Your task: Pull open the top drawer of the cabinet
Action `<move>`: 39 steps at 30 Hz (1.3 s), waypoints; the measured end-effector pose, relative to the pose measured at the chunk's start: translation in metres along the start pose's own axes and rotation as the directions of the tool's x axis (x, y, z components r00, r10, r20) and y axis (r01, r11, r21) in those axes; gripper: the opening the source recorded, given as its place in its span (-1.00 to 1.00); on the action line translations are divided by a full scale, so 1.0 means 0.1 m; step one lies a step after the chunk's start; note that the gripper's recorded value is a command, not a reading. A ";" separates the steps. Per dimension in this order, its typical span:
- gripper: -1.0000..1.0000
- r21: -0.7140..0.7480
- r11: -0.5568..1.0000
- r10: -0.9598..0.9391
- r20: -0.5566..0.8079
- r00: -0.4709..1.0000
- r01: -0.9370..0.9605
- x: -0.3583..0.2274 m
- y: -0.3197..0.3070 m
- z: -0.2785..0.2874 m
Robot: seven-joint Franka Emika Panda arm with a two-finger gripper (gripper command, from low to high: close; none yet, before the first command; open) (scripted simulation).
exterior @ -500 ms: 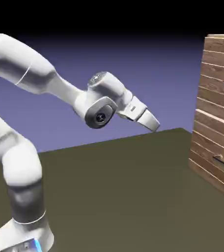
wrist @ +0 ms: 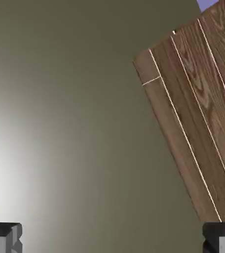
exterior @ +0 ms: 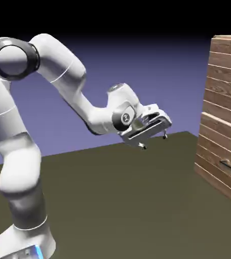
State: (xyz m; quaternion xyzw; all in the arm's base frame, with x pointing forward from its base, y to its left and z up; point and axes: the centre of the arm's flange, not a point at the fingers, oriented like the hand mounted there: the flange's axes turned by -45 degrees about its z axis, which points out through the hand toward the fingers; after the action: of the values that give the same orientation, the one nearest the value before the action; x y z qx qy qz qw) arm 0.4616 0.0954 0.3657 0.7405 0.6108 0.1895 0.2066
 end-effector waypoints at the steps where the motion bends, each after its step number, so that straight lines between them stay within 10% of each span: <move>1: 0.00 0.011 0.997 -0.080 0.001 0.997 0.080 0.06 -0.02 0.07; 18: 0.00 -0.057 0.226 -0.967 -0.135 0.217 0.972 0.95 -0.37 0.87; 29: 0.00 -0.261 -0.431 -0.899 0.044 -0.436 0.864 1.39 -0.25 0.94; 39: 0.00 -0.177 -0.824 -0.561 0.389 -0.731 0.539 1.50 0.29 0.75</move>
State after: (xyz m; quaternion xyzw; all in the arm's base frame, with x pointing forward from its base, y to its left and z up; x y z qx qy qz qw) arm 0.5533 0.2325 0.3222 -0.3989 0.8334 0.0159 0.3822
